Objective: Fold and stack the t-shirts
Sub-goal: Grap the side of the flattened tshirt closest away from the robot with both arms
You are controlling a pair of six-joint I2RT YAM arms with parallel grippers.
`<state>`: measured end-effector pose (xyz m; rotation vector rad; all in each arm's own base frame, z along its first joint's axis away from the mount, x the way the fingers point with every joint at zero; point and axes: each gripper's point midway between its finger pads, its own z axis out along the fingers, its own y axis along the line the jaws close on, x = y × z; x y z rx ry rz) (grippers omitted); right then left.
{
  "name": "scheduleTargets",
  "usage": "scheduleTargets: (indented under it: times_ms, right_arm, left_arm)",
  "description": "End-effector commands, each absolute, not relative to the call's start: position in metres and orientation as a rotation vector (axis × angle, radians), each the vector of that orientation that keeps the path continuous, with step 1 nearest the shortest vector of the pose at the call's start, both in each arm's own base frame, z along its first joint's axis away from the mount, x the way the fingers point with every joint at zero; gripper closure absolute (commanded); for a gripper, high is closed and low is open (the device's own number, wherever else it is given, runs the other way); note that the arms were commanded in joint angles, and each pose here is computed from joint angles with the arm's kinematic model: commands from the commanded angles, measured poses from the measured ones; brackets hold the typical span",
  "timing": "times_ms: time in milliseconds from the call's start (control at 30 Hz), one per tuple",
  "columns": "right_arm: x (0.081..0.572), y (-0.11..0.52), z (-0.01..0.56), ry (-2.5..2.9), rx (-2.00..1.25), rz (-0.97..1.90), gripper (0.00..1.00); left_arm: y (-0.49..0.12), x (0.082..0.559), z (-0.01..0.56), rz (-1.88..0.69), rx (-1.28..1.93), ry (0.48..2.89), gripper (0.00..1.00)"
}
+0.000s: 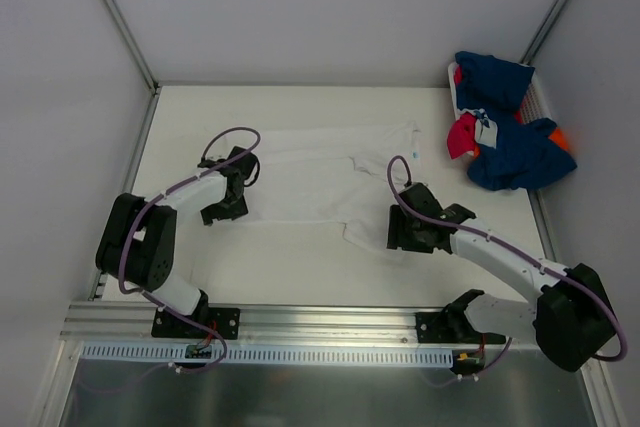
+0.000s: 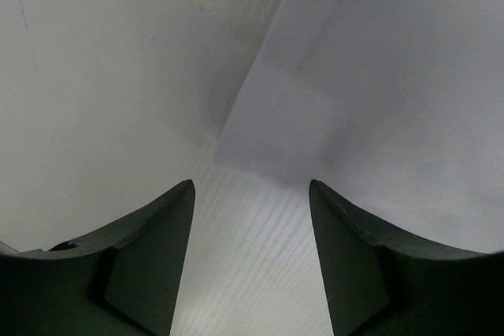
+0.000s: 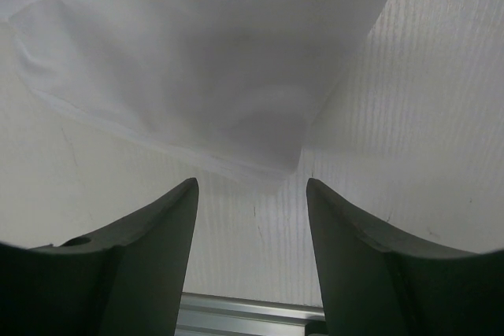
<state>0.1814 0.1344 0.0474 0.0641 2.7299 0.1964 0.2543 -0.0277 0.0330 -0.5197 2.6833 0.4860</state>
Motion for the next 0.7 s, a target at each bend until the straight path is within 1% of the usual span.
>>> scheduleTargets:
  times_ms: [0,133,400,667]
  right_arm:
    - [0.19,0.141,0.05,2.693,0.104,0.216,0.39]
    - [0.191,0.143,0.051,2.694,0.1,0.215,0.39]
    - [0.192,0.14,0.044,2.707,0.104,0.165,0.39]
    - [0.19,0.14,0.035,2.74,0.103,0.133,0.39]
  left_arm:
    - [-0.026,0.276,0.037,0.506,-0.51,2.632,0.4]
    - [-0.025,0.281,0.03,0.459,-0.52,2.631,0.42]
    - [-0.011,0.28,0.029,0.475,-0.54,2.627,0.43]
    - [-0.018,0.282,0.019,0.437,-0.52,2.683,0.43]
